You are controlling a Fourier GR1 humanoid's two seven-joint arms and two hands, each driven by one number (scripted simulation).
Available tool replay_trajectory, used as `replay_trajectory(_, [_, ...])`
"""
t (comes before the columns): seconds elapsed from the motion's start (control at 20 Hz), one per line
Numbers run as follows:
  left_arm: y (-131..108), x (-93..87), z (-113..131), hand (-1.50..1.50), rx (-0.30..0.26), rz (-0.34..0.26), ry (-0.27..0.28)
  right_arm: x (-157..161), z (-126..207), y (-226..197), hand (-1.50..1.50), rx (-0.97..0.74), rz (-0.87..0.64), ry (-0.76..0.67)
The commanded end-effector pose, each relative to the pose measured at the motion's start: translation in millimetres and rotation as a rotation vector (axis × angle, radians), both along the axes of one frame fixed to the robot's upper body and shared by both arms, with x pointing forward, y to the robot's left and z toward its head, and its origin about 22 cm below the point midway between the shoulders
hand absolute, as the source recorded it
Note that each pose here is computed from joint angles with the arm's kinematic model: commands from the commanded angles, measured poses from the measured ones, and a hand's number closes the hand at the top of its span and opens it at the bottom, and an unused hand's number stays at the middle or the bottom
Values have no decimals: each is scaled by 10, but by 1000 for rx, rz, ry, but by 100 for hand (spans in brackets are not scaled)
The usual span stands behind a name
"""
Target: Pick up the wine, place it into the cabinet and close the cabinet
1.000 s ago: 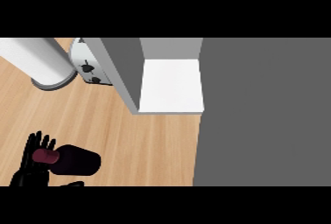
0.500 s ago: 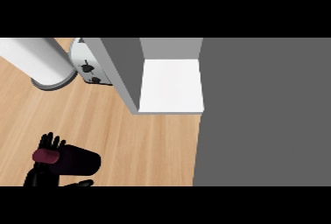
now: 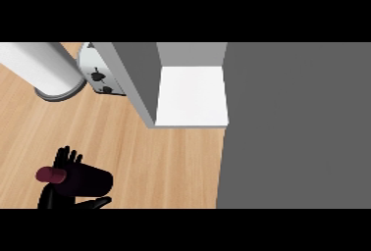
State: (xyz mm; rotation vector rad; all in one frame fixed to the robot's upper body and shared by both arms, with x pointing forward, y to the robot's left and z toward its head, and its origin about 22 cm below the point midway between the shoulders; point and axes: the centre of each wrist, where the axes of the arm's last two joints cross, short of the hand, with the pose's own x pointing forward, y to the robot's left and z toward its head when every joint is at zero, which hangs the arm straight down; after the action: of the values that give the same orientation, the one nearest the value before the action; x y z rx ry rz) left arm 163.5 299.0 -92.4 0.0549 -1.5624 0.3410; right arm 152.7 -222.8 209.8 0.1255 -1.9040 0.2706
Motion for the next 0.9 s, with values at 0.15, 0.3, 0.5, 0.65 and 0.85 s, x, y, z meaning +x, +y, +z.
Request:
replay_trajectory(0.15, [99, 59, -212, -150, -10, 9, -23, -260, 76, -51, -150, 53, 72, -32])
replay_trajectory(0.3, [-155, 62, -180, -150, -44, -3, -51, -259, 93, 46, -150, 65, 67, -49])
replay_trajectory(0.5, [-58, 148, -284, 150, -109, -53, -62, -197, 105, -81, -150, 51, 48, -37])
replay_trajectory(0.65, [2, 239, -153, 150, -66, -125, -69, -252, 157, 28, -150, 39, 84, -35])
replay_trajectory(0.85, [17, 275, -162, 150, 7, -158, -69, -464, 156, 65, -150, 76, 77, -28])
